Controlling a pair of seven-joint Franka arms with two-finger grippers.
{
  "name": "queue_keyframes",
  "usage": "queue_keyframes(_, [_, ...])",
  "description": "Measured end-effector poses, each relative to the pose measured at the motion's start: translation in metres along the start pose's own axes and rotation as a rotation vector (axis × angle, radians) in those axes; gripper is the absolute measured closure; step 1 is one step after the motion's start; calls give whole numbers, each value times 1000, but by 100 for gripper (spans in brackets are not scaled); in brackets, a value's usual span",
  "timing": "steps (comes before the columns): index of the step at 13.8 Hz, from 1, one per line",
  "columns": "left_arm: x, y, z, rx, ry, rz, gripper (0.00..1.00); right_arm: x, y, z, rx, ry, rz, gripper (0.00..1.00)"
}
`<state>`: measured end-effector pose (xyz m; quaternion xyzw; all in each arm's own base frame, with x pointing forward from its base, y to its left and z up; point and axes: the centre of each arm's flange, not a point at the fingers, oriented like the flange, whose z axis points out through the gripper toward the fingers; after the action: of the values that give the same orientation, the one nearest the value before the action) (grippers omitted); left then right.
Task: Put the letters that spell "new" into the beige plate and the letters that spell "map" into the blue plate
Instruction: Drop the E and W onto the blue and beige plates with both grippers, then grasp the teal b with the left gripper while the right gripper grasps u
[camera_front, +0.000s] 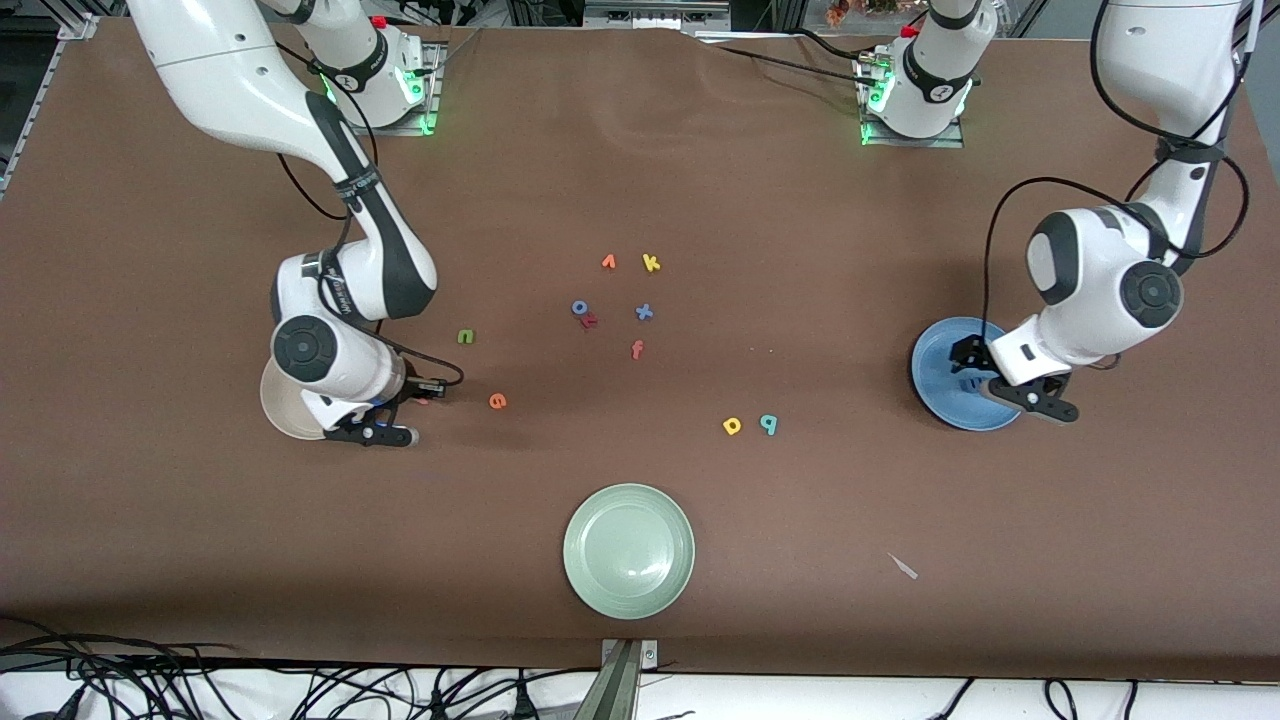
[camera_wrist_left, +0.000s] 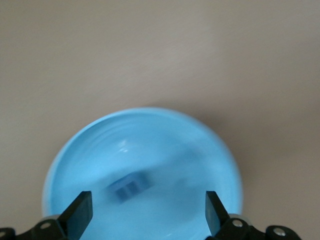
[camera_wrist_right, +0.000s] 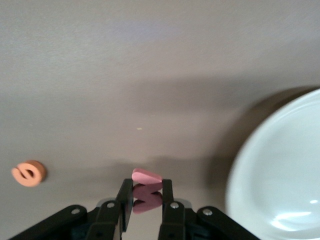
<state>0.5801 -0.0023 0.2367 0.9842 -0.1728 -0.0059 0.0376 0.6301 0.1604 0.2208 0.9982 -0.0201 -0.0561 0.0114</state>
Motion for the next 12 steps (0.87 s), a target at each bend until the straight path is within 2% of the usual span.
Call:
queue_keyframes(3, [30, 79, 2, -88, 61, -30, 1, -2, 42, -8, -25, 0, -100, 73])
queue_keyframes(5, [48, 134, 5, -103, 79, -35, 2, -7, 63, -7, -33, 9, -157, 73])
queue_keyframes(9, [82, 218, 24, -119, 79, -70, 5, -17, 98, 13, -50, 73, -272, 73])
queue_keyframes(12, [103, 232, 44, -118, 99, -65, 7, -22, 101, 20, -53, 78, -283, 46])
